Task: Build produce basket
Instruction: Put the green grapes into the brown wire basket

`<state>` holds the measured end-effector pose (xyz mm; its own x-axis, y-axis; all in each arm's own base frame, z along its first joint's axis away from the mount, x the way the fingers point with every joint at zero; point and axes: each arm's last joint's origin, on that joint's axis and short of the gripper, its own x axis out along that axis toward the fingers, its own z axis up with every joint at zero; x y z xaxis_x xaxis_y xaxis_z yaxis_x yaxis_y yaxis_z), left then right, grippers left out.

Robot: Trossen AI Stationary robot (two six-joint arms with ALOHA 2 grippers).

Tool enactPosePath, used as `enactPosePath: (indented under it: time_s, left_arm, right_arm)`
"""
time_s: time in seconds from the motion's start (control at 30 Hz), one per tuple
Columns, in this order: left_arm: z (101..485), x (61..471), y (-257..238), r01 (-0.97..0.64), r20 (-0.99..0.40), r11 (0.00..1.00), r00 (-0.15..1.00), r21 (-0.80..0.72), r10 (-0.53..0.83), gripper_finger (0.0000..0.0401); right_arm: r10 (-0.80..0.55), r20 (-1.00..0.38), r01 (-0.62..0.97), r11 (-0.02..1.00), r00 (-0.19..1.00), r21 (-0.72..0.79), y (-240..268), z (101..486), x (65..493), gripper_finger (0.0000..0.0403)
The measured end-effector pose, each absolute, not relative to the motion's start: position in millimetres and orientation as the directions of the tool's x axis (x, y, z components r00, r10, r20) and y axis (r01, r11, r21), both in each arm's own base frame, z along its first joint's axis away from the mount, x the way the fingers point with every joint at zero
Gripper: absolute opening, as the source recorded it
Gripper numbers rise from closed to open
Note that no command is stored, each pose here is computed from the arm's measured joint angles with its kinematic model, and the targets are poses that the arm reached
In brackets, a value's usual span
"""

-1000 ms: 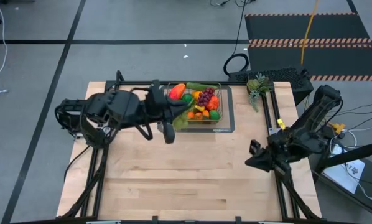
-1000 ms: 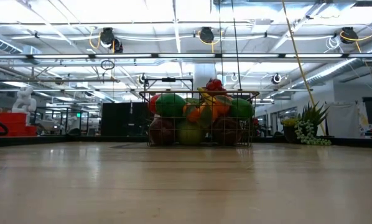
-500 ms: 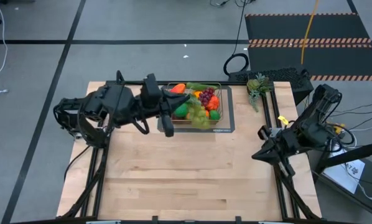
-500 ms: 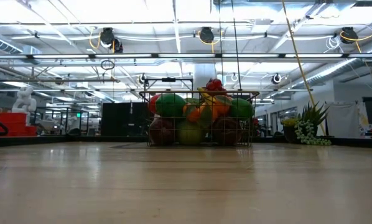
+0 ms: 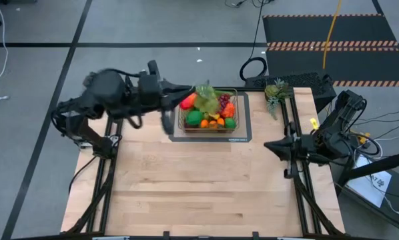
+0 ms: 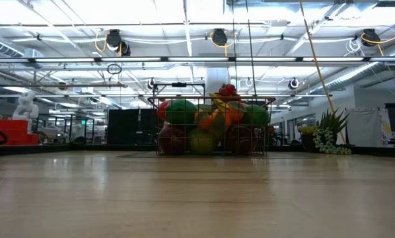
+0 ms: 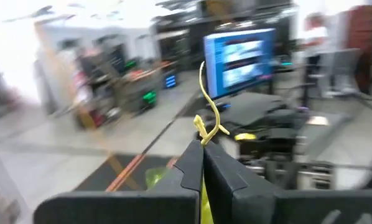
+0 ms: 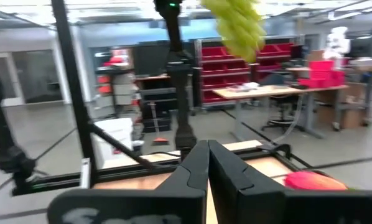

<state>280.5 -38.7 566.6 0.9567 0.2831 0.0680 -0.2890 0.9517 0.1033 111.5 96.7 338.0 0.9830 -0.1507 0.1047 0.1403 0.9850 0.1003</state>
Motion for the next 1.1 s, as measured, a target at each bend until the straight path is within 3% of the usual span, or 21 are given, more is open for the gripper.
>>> enactPosePath:
  time_s: [0.23, 0.43, 0.73, 1.1]
  left_arm:
    - [586, 249, -25, 0.039, 0.155, 0.975, 0.985, 0.218, -0.074, 0.0006]
    - [597, 224, -15, 0.235, 0.201, 0.948, 0.939, 0.217, -0.279, 0.0004]
    - [603, 213, -13, 0.348, 0.227, 0.904, 0.886, 0.249, -0.404, 0.0002]
    - [602, 214, -12, 0.356, 0.224, 0.903, 0.885, 0.242, -0.408, 0.0003]
  right_arm:
    - [-0.227, 0.094, 0.216, 0.97, 0.969, 0.115, 95, 338, 112, 0.0]
    - [-0.255, 0.081, 0.247, 0.964, 0.964, 0.099, 98, 335, 114, 0.0]
    - [-0.26, 0.079, 0.252, 0.963, 0.962, 0.097, 98, 334, 117, 0.0]
    - [-0.29, 0.077, 0.282, 0.954, 0.954, 0.097, 96, 333, 121, 0.0]
